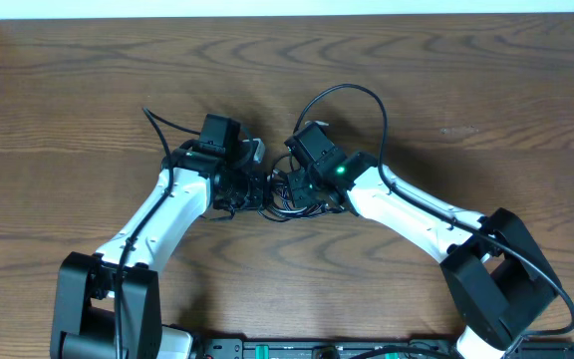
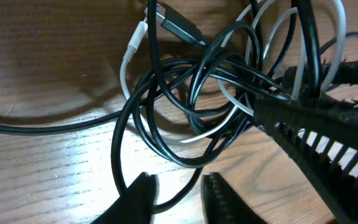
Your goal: Untangle cables
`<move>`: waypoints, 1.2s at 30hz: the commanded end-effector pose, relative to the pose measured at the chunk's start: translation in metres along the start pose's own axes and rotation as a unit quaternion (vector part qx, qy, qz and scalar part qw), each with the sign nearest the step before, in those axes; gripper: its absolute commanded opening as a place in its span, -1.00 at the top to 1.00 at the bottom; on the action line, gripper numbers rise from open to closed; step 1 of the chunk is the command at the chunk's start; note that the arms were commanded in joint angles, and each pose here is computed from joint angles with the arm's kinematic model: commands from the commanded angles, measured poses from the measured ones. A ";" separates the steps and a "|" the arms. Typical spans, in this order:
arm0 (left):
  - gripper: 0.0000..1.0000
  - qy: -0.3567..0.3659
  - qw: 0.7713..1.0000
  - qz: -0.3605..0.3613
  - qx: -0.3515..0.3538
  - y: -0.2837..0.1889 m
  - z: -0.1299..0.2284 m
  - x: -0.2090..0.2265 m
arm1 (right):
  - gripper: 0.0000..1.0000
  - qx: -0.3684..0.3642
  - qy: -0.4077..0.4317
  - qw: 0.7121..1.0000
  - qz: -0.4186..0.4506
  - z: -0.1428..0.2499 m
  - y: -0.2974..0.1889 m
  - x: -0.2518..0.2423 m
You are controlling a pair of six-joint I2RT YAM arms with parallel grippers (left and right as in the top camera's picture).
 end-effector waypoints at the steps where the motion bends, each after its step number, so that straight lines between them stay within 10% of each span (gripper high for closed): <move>1: 0.27 -0.001 1.000 0.001 0.006 0.000 0.002 0.001 | 0.41 0.004 0.001 1.000 0.024 0.005 0.009 -0.005; 8: 0.21 -0.001 1.000 0.001 0.006 0.000 0.002 0.001 | 0.54 0.017 0.001 0.999 0.029 0.010 0.020 -0.008; 13: -0.01 0.000 1.000 0.001 0.006 0.000 0.002 0.001 | 0.98 0.022 0.002 0.999 0.032 0.011 0.027 -0.010; 36: -0.29 0.054 0.990 0.118 -0.055 0.012 -0.030 -0.021 | 0.98 0.039 0.152 0.987 0.038 0.001 0.001 -0.062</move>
Point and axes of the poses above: each gripper's point midway between its finger pads, its own y axis out along the fingers, its own x axis along the line the jaws close on, z = x × y, the point moved 8 cm from there along -y, back along the fingers, and after that the axes turned 4 degrees about -y, right-handed, at the moved point
